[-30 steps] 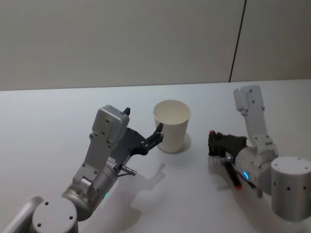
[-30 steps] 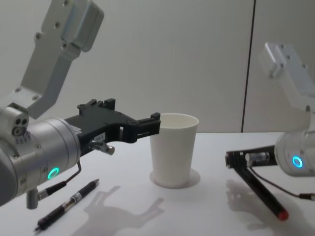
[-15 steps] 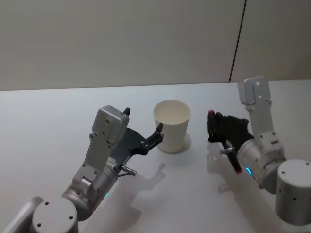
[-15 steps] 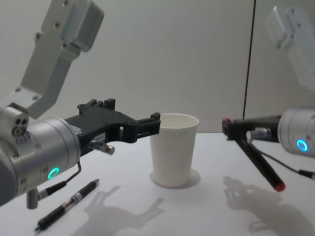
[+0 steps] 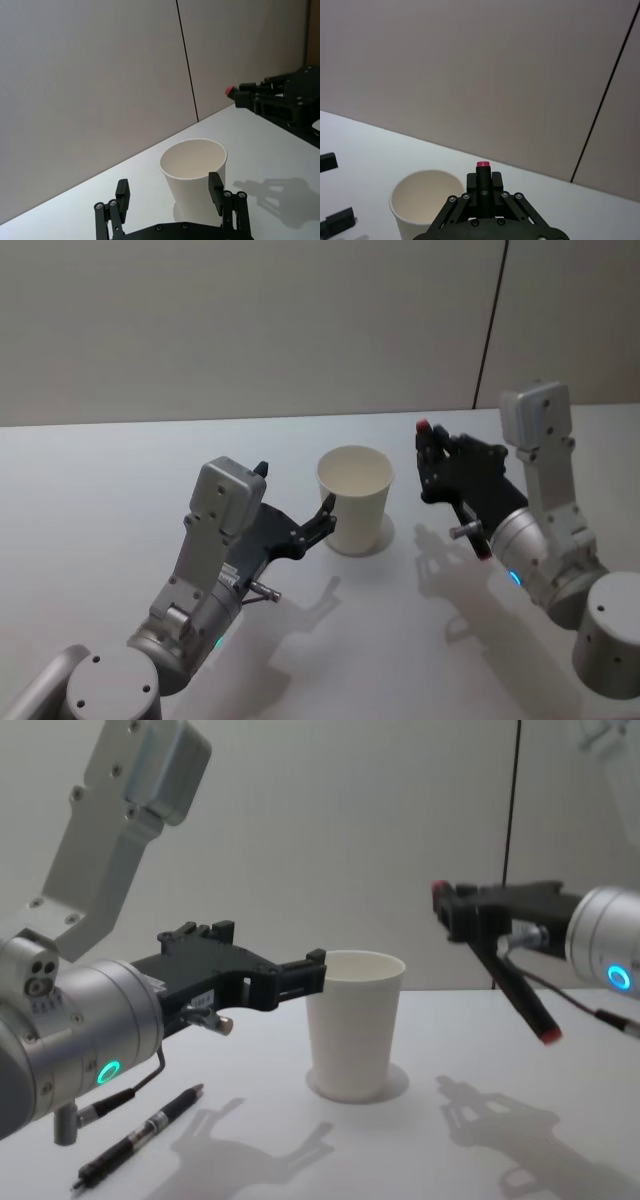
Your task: Place the pen into the pen holder.
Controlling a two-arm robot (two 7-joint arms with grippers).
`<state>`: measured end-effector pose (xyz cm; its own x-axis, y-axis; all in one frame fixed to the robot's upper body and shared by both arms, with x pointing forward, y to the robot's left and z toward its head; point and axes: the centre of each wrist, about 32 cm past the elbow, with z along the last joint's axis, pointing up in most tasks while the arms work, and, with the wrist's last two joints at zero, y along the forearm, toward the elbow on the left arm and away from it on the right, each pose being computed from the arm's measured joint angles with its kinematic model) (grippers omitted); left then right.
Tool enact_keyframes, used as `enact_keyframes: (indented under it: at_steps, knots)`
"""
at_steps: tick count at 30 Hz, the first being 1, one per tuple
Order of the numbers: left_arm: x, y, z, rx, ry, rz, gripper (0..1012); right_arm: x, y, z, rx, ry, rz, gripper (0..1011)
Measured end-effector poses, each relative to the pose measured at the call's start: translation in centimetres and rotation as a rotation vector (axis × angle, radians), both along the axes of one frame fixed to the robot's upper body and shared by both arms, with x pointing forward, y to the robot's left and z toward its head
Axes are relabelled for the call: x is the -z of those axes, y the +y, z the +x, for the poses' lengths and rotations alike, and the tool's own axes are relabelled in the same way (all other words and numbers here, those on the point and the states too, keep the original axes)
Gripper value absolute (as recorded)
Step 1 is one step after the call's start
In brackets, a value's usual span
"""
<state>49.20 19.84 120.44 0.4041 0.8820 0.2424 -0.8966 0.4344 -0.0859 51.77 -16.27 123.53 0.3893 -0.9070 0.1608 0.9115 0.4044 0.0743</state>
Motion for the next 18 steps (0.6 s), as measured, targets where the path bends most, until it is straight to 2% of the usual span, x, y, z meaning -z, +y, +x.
enact_keyframes:
  at_steps: [5,7,8,18]
  knots:
    - [0.00,0.00,0.00,0.000,0.000,0.000,1004,-0.1,-0.2,0.3,-0.040,-0.074,0.002,161]
    - [0.00,0.00,0.00,0.000,0.000,0.000,1004,-0.2,-0.3,0.6,-0.071,-0.125,0.004,161]
    - [0.00,0.00,0.00,0.000,0.000,0.000,1004,-0.2,-0.3,0.6,-0.071,-0.125,0.004,161]
    - [0.00,0.00,0.00,0.000,0.000,0.000,1004,-0.5,-0.8,2.4,-0.184,-0.298,0.006,161]
